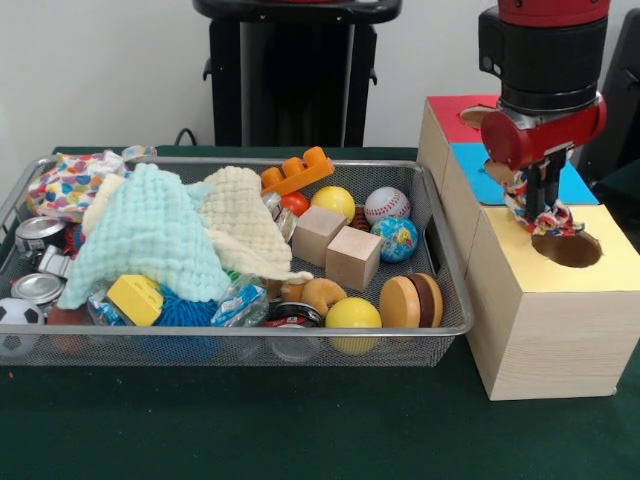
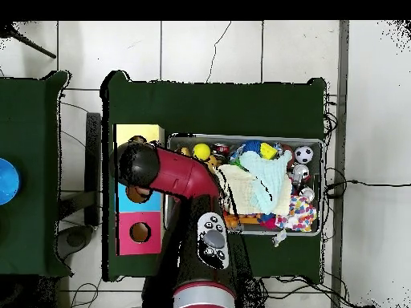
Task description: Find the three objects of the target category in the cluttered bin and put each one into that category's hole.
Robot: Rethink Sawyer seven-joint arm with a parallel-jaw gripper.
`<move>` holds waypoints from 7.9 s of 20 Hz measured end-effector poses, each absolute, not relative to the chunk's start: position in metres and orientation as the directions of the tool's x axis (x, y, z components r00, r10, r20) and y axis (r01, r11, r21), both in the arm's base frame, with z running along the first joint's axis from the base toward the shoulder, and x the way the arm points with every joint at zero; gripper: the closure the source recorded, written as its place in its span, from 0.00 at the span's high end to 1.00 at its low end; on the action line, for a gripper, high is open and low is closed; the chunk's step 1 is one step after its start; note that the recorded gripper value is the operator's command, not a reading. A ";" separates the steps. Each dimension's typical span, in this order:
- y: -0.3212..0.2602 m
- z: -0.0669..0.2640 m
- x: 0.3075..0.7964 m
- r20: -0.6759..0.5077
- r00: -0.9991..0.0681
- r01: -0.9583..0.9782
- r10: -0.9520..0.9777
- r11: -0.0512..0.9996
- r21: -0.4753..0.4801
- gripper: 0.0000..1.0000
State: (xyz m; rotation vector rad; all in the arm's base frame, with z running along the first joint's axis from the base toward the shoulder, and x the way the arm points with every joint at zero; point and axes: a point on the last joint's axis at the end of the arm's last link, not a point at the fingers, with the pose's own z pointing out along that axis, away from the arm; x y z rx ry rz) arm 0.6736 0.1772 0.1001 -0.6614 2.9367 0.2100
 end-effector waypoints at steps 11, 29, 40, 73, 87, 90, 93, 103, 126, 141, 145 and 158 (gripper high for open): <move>0.185 0.099 0.687 -0.172 -0.889 -0.444 -0.424 0.890 0.099 0.00; 0.195 0.101 0.692 -0.185 -0.884 -0.453 -0.430 0.885 0.105 0.00; 0.181 0.091 0.689 -0.208 -0.889 -0.429 -0.408 0.901 0.069 0.00; 0.209 0.062 0.681 -0.256 -0.872 -0.437 -0.416 0.899 0.028 0.00; 0.222 0.043 0.672 -0.249 -0.884 -0.413 -0.396 0.911 0.017 0.00; 0.217 0.037 0.675 -0.273 -0.888 -0.391 -0.370 0.920 0.028 1.00; 0.212 0.036 0.678 -0.286 -0.888 -0.381 -0.359 0.924 0.024 1.00; 0.208 0.034 0.680 -0.313 -0.885 -0.372 -0.346 0.928 0.028 1.00; 0.199 0.085 0.673 -0.230 -0.901 -0.396 -0.368 0.913 0.094 1.00; 0.199 0.080 0.662 -0.217 -0.906 -0.393 -0.364 0.913 0.106 0.00; 0.197 0.082 0.660 -0.216 -0.907 -0.391 -0.362 0.914 0.106 0.00; 0.194 0.081 0.663 -0.228 -0.907 -0.384 -0.355 0.918 0.100 1.00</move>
